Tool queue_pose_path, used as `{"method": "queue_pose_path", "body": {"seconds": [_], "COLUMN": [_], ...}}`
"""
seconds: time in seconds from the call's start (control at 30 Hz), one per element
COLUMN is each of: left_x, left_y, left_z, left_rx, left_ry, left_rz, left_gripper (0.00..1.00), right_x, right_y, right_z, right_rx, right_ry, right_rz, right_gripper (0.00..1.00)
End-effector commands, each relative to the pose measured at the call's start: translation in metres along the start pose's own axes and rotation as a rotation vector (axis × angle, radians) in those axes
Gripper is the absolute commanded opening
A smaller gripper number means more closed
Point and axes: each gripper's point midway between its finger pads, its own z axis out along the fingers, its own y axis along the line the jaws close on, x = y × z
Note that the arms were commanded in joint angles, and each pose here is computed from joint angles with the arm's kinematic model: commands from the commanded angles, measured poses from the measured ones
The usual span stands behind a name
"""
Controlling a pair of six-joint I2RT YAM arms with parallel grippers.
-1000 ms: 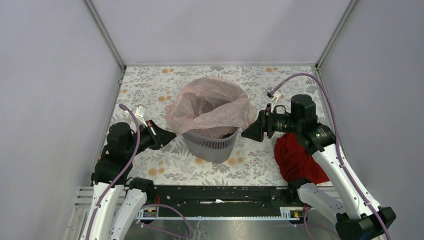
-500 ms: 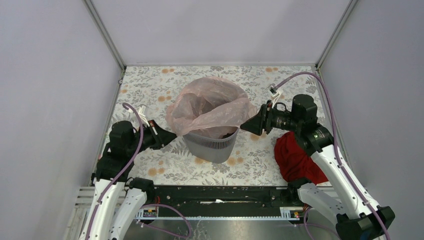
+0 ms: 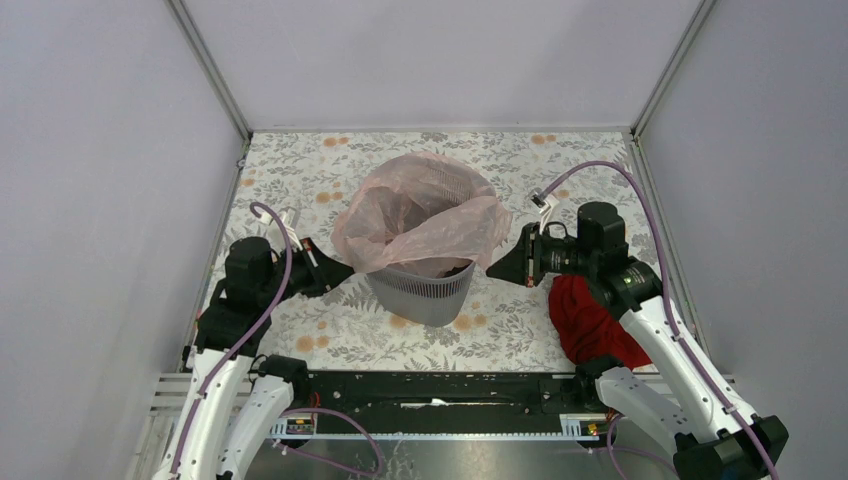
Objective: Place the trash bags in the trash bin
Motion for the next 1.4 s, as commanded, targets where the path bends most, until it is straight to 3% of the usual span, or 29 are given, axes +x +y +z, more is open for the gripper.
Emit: {"method": "queue_pose_path", "body": {"seconds": [0.0, 0.07, 0.17, 0.27, 0.53, 0.67, 0.83, 1.1, 1.2, 1.37], "left_x": [-0.012, -0.015, -0.016, -0.016, -0.017, -0.017, -0.016, -0.018, -0.018, -0.020], "left_y": [0.000, -0.007, -0.011, -0.012, -0.014, -0.016, -0.018, -0.020, -0.019, -0.020], "left_z": [0.004, 0.003, 0.002, 0.002, 0.001, -0.001, -0.001, -0.002, -0.001, -0.001], "left_rx": [-0.016, 0.016, 0.032, 0.035, 0.043, 0.048, 0.057, 0.061, 0.058, 0.060], "left_ry": [-0.025, -0.031, -0.035, -0.034, -0.033, -0.040, -0.030, -0.035, -0.032, -0.031], "left_rz": [0.008, 0.009, 0.011, 0.010, 0.014, 0.015, 0.019, 0.023, 0.021, 0.023], "left_gripper": [0.00, 0.00, 0.00, 0.00, 0.00, 0.00, 0.00, 0.00, 0.00, 0.00], "right_x": [0.010, 0.008, -0.002, -0.011, -0.017, -0.035, -0.047, -0.043, -0.041, -0.037], "right_y": [-0.009, -0.014, -0.005, 0.010, 0.045, 0.049, 0.046, 0.053, 0.050, 0.040], "right_z": [-0.007, -0.008, -0.010, -0.019, -0.035, -0.038, -0.023, -0.009, -0.004, 0.001], "right_rx": [0.067, 0.104, 0.086, 0.058, -0.049, -0.023, -0.070, -0.191, -0.191, -0.155], "right_ry": [0.013, -0.006, -0.037, -0.072, -0.096, -0.143, -0.116, -0.091, -0.083, -0.086], "right_rz": [-0.040, -0.049, -0.078, -0.163, -0.328, -0.383, -0.358, -0.306, -0.278, -0.255], "right_gripper": [0.00, 0.00, 0.26, 0.39, 0.56, 0.63, 0.56, 0.57, 0.44, 0.36]}}
